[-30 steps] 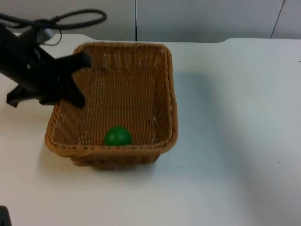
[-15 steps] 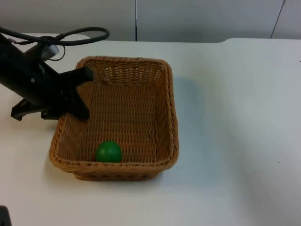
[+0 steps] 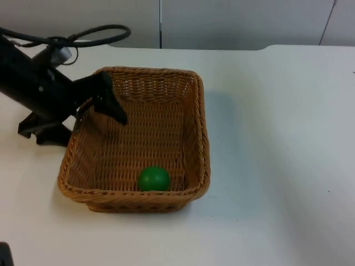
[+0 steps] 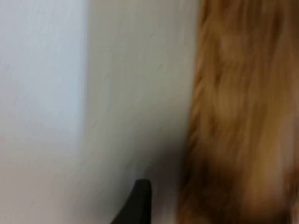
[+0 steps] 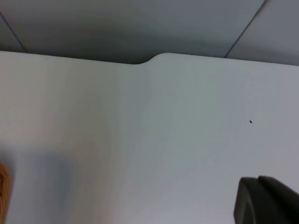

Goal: Pick up the basket with the left hand and place the ball into the basket with the right hand.

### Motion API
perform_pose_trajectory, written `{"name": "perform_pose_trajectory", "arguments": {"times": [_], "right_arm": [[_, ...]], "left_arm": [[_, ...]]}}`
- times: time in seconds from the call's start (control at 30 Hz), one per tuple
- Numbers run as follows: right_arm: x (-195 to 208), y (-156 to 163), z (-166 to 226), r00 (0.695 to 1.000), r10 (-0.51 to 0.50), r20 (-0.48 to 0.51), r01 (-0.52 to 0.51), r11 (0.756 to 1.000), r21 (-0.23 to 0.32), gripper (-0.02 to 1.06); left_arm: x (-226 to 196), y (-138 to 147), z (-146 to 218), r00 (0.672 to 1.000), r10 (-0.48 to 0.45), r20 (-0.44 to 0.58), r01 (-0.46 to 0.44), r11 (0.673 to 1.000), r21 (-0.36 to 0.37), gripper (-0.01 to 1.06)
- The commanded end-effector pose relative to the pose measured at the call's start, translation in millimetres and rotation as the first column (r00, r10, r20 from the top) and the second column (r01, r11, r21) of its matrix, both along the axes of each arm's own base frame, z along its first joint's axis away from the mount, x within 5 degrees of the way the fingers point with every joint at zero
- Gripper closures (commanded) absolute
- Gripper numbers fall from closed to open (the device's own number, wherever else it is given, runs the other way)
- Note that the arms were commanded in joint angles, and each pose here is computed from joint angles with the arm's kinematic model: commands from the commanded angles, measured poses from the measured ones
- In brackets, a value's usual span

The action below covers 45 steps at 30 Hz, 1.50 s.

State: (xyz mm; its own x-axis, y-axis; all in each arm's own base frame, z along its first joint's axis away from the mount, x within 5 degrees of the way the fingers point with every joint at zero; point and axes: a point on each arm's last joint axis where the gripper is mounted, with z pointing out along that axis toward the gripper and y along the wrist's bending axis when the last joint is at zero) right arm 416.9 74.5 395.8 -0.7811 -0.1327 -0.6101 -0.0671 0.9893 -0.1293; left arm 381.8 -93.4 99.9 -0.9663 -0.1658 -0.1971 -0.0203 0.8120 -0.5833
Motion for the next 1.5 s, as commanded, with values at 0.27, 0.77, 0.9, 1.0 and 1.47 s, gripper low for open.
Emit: {"name": "perform_pose_trajectory", "arguments": {"times": [0.27, 0.77, 0.9, 1.0, 1.47], "right_arm": [[-2, 0, 5, 1.0, 0.009, 0.018, -0.009, 1.0, 0.003, 1.05], [-48, -24, 87, 0.939, -0.055, 0.339, 0.08, 0.995, -0.062, 1.05], [-100, -36, 131, 0.898, -0.078, 0.433, 0.098, 0.995, -0.024, 1.05], [-169, -48, 173, 0.848, -0.084, 0.524, 0.107, 0.994, -0.012, 1.05], [-350, -88, 181, 0.741, -0.04, 0.67, -0.006, 0.998, 0.067, 1.05]], "left_arm": [[16, 7, 68, 0.985, -0.083, 0.151, 0.062, 0.988, 0.143, 0.17], [4, 48, 123, 0.973, -0.056, 0.225, -0.01, 0.959, 0.283, 0.76], [-10, 51, 151, 0.957, -0.129, 0.26, 0.032, 0.938, 0.346, 1.05], [-37, 55, 202, 0.92, -0.162, 0.358, 0.011, 0.922, 0.387, 1.05], [-232, 66, 320, 0.607, -0.164, 0.778, -0.201, 0.915, 0.35, 1.05]]}}
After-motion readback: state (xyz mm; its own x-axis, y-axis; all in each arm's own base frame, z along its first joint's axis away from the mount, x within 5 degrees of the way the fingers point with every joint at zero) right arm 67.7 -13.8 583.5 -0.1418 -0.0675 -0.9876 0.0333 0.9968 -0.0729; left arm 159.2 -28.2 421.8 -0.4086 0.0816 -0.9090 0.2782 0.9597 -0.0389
